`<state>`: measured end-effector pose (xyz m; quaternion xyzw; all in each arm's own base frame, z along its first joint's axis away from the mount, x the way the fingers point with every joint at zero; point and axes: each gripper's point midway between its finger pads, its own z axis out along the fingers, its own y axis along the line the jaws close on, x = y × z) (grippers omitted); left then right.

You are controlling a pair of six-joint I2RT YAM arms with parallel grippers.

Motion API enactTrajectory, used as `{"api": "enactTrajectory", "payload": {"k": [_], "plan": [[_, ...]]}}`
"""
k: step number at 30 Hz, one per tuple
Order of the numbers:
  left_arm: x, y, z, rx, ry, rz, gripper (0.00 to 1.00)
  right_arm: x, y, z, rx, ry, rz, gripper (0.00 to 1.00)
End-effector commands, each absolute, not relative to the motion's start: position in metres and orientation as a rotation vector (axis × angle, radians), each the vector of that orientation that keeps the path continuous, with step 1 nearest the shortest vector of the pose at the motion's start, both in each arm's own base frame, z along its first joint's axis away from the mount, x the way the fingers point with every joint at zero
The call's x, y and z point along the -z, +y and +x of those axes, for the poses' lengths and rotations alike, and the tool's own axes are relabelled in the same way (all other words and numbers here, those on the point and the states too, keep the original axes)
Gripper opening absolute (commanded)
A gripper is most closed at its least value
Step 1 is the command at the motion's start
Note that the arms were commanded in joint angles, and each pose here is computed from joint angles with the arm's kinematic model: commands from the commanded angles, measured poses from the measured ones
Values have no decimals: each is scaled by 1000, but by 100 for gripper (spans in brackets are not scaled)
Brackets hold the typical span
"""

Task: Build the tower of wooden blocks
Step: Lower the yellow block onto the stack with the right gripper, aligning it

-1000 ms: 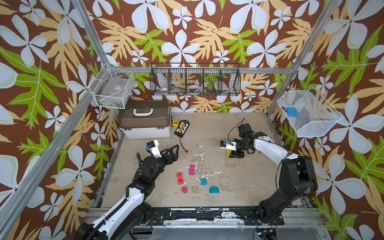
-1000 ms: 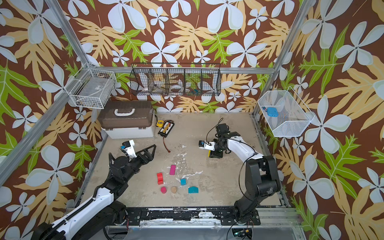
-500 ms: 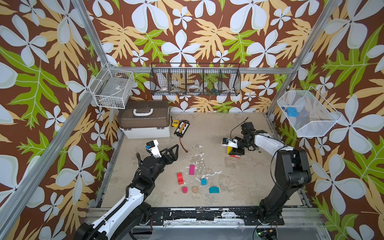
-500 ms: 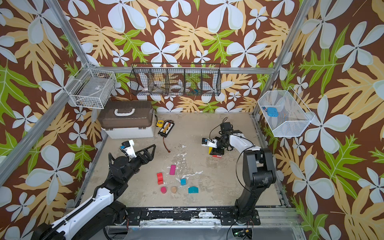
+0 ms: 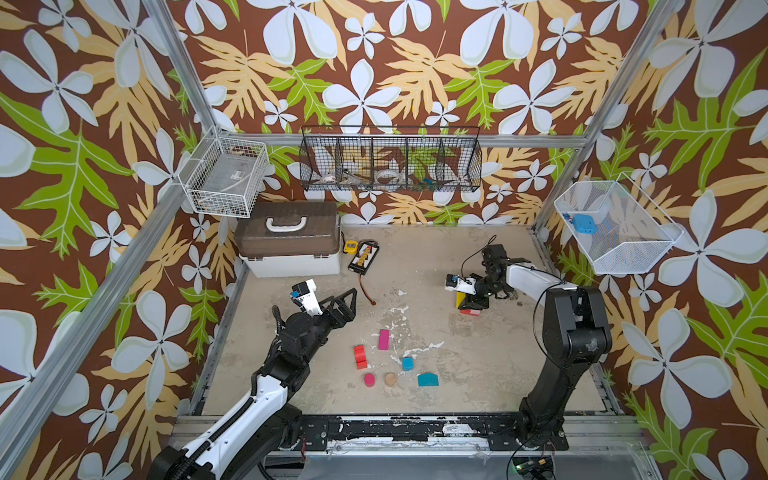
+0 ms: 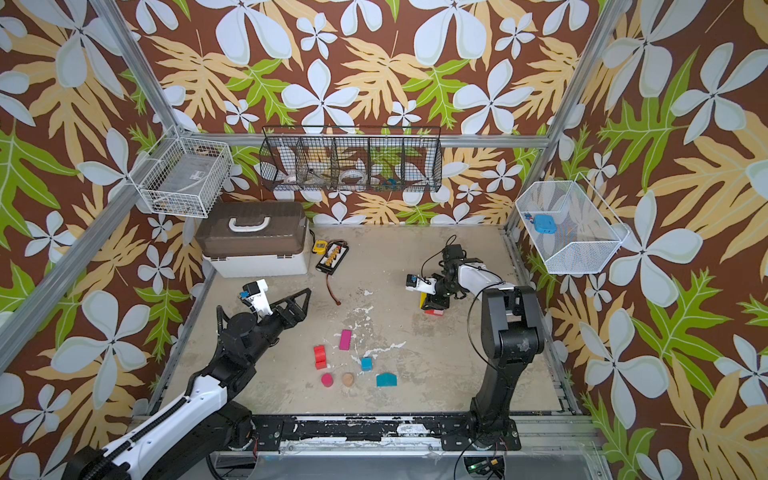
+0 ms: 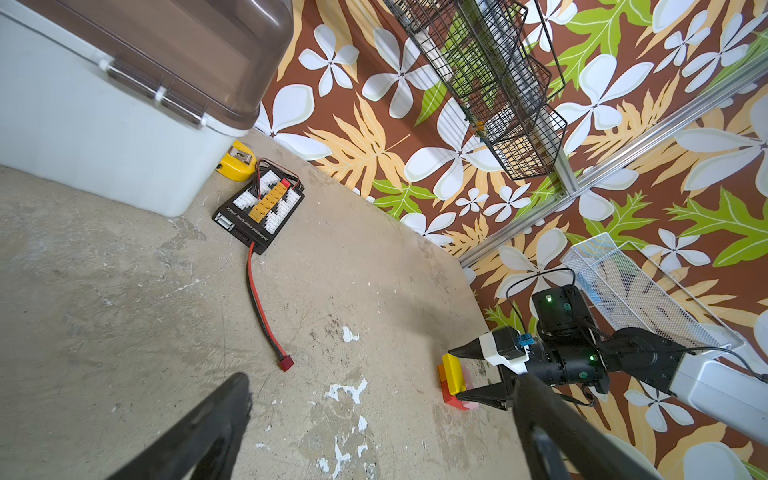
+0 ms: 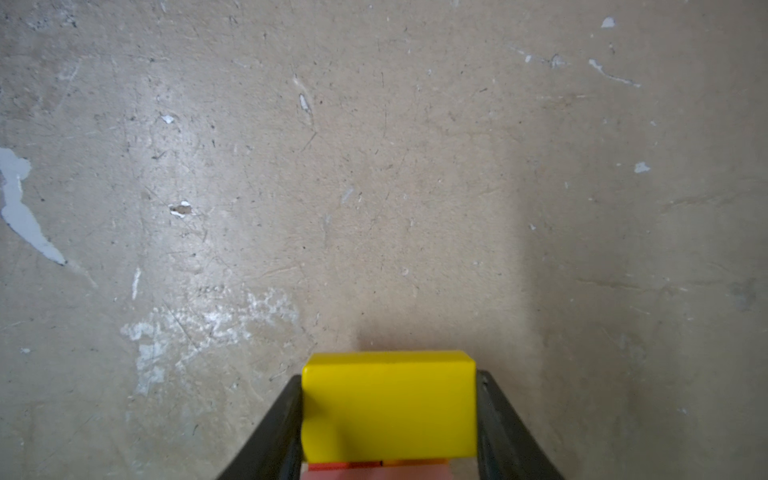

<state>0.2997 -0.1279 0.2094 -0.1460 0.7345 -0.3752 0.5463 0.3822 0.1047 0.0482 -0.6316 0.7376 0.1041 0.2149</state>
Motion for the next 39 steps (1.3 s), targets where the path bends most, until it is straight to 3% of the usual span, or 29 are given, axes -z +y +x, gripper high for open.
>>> {"api": "enactTrajectory", "payload": {"k": [1,23,39], "plan": [[-216,-126,301,877,1720,-340,100,-47,104,379,-284,2052,-1745,10],[-218,-125,300,867,1717,-339,100,-42,96,381,-215,2087,-1736,20],[-219,-124,300,867,1715,-339,100,-41,91,382,-163,2101,-1727,35]]}}
